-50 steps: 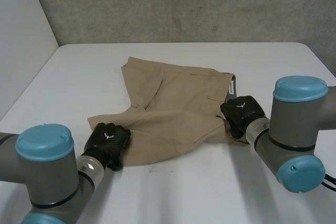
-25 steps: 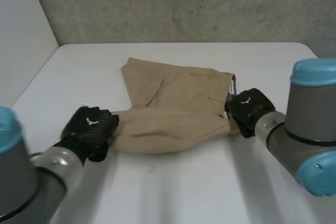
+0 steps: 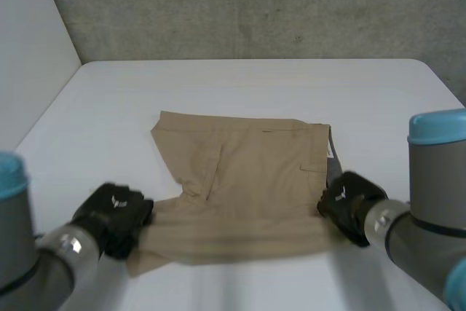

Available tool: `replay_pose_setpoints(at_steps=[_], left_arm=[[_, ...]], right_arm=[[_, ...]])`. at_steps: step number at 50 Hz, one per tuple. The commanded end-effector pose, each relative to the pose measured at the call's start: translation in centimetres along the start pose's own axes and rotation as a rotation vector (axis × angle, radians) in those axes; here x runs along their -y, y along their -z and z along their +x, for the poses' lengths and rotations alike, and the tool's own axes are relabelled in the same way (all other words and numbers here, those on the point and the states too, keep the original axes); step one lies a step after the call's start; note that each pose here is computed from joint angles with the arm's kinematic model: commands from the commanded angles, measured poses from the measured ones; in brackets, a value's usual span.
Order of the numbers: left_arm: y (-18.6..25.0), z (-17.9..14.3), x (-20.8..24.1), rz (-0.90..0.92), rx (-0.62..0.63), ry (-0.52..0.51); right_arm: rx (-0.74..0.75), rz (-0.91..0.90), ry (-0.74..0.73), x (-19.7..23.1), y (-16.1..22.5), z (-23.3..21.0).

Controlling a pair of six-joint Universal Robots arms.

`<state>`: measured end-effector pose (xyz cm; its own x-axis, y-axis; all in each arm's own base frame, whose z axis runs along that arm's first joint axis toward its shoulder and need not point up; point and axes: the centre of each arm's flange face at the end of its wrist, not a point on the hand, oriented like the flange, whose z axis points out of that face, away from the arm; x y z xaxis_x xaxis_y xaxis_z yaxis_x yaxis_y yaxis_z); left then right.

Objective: Fold the shorts.

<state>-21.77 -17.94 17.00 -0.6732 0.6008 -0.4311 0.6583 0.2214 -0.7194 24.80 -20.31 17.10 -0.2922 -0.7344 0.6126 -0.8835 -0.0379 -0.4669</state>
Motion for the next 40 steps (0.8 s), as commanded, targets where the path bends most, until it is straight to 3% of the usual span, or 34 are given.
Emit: replay_pose_setpoints(at_steps=[1, 7, 8, 12, 15, 19, 26, 33, 40], left_arm=[[-5.0, -5.4, 6.9, 0.176, 0.251, -0.057], [-2.6, -12.5, 18.2, 0.632, 0.589, 0.005], [-0.9, -14.1, 21.0, 0.789, 0.677, 0.038], [4.7, -17.0, 26.1, 1.137, 0.859, 0.131], [6.5, -17.5, 26.9, 1.224, 0.910, 0.157], [5.2, -16.9, 25.8, 1.167, 0.874, 0.159], [0.5, -14.3, 20.7, 0.963, 0.760, 0.154], [-6.0, -9.5, 12.6, 0.686, 0.588, 0.159], [-10.9, -4.2, 4.9, 0.421, 0.441, 0.129]], right_arm=[[-0.287, 0.194, -0.040, 4.0, -2.1, 6.0], [-0.697, 0.535, -0.191, 10.2, 0.8, 15.6], [-0.743, 0.594, -0.209, 11.0, 1.5, 16.7], [-1.000, 0.893, -0.253, 14.1, 6.1, 21.0], [-1.085, 0.991, -0.251, 15.1, 7.7, 21.9], [-1.036, 0.950, -0.254, 14.7, 6.2, 21.2], [-0.797, 0.727, -0.281, 11.6, -0.4, 17.2], [-0.522, 0.525, -0.271, 7.3, -7.4, 10.5], [-0.357, 0.359, -0.278, 3.5, -11.5, 5.4]])
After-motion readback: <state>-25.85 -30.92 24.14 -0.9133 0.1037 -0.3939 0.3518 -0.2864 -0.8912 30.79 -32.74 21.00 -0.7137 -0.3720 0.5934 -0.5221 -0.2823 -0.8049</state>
